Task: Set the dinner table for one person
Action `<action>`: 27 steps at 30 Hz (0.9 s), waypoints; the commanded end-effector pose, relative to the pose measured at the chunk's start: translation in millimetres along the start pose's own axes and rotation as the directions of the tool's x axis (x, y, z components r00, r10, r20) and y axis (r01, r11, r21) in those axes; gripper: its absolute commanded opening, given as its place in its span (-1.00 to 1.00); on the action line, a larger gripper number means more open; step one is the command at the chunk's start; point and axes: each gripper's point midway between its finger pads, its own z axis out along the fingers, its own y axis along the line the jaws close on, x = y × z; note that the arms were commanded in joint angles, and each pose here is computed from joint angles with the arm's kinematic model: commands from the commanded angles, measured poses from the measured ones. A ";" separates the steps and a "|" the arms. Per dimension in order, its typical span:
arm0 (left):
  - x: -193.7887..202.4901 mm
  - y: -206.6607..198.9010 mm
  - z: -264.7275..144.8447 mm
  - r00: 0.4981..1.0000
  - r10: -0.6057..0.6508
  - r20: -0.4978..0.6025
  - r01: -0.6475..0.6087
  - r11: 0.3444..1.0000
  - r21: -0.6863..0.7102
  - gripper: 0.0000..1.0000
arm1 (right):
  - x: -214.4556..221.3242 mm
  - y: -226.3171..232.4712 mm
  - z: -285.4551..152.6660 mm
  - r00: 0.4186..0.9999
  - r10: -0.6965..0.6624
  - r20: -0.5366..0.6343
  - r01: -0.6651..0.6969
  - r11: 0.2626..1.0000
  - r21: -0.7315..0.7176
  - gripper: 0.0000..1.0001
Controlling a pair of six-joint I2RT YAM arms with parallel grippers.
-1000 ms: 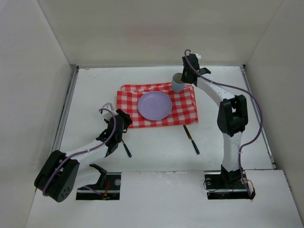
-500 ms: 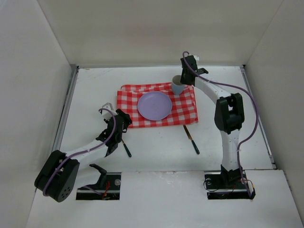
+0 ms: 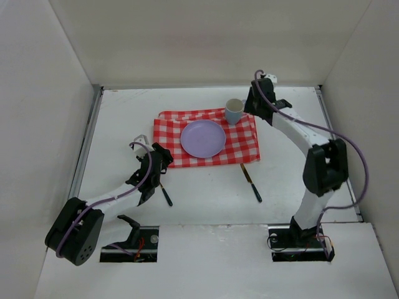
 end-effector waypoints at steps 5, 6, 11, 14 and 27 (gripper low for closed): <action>-20.6 -28.3 -8.2 0.998 -0.034 0.055 0.029 0.996 0.085 -0.17 | 50.6 -37.4 -91.8 0.985 0.134 0.106 -0.125 0.988 -0.091 -0.51; -21.5 -31.7 -10.0 0.998 -0.032 0.055 0.027 0.995 0.093 -0.22 | 72.8 -43.6 -97.2 0.988 0.135 0.081 -0.128 0.988 -0.086 -0.60; -26.3 -42.0 -19.2 0.997 -0.042 0.058 0.035 0.991 0.126 -0.29 | 165.7 -63.2 -126.0 0.994 0.080 -0.072 -0.084 0.995 -0.046 -0.62; -29.2 -43.2 -22.2 0.997 -0.048 0.067 0.039 0.990 0.134 -0.29 | 201.5 -57.6 -145.3 0.986 -0.018 -0.163 0.009 0.998 -0.061 -0.32; -26.7 -36.4 -17.9 0.997 -0.040 0.066 0.033 0.993 0.111 -0.25 | 251.0 -62.6 -149.9 0.936 -0.176 -0.306 0.174 0.984 -0.035 0.04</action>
